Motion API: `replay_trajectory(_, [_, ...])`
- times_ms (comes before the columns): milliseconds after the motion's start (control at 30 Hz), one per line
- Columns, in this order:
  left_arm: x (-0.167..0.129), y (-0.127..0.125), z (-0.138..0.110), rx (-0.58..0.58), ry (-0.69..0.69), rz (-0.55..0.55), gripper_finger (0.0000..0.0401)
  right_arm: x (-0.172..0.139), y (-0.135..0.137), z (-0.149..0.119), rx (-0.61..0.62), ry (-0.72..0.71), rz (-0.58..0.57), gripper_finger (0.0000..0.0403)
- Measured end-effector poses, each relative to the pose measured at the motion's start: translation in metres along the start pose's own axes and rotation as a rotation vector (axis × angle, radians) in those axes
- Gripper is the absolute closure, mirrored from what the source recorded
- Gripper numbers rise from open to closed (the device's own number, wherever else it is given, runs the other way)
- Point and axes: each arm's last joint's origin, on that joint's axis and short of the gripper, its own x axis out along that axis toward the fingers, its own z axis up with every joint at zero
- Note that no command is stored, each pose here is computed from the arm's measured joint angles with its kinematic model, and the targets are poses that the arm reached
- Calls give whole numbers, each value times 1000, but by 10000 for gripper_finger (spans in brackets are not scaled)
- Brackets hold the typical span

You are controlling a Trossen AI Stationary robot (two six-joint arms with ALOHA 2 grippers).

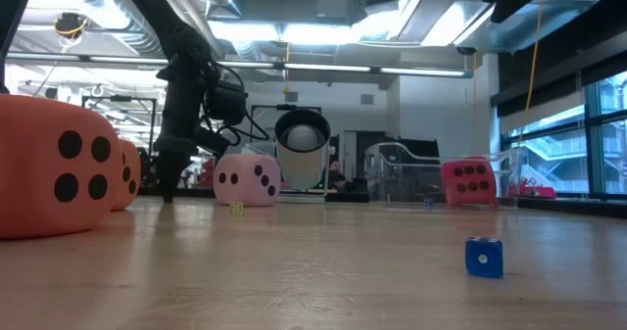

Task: Pick & Place Dice
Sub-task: Put the small yellow dice into the transparent container

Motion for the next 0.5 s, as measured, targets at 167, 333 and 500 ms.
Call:
replay_trajectory(167, [0, 0, 1, -2, -9, 2, 314, 0, 0, 0, 2, 1, 0, 229])
replay_trajectory(333, [0, 0, 1, -2, -13, 3, 363, 0, 0, 0, 4, 8, 4, 229])
replay_trajectory(500, [0, 0, 1, -2, -7, 5, 389, 0, 0, 0, 5, 10, 5, 229])
